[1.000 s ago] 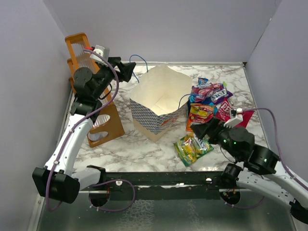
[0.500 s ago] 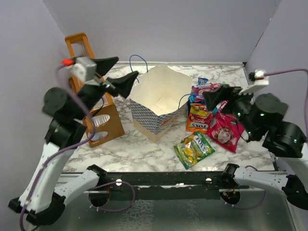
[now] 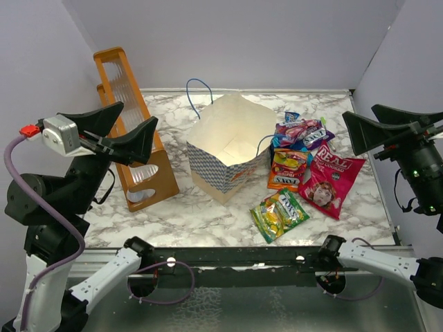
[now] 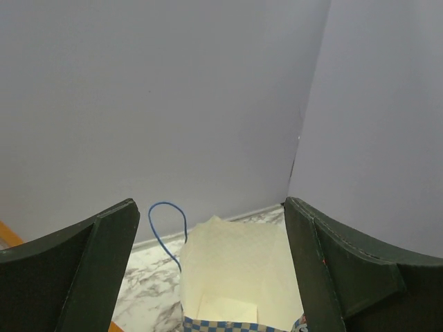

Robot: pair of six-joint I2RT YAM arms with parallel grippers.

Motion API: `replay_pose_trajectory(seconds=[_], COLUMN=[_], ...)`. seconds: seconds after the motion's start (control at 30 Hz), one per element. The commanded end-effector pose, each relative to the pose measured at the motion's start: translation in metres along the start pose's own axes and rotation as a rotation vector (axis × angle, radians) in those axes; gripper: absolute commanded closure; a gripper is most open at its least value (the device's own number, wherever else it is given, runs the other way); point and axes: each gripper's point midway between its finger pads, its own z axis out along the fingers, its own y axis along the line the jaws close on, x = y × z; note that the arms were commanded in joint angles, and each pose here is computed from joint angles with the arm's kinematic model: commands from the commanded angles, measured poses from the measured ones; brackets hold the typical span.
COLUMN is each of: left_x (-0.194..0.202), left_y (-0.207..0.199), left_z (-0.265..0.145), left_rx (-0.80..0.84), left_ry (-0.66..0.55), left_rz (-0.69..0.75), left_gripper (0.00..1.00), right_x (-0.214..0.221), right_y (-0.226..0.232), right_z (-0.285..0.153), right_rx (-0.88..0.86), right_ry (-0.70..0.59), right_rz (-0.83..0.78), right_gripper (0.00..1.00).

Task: Take the snacks out of the paper bag
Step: Reset both arms

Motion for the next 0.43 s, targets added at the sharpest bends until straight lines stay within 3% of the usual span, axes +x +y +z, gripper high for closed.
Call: replay_pose_trajectory(seconds=[0.0, 0.4], left_x=[0.0024, 0.0036], left_y=[0.017, 0.0157], left_z=[-0.0077, -0.0085], left_rx=[-0.095, -0.092], left_ry=[0.031, 0.044], left_rz=[0.025, 0.009], left_gripper=[0.11, 0.11], right_x=[-0.0058, -0.002], right_y=[0.0077, 0.0018], right_z=[-0.005, -0.0023], right_rx=[-0.061, -0.02], right_ry=[-0.035, -0.02], right_rz=[0.013, 0.002], right_gripper=[0.01, 0.01])
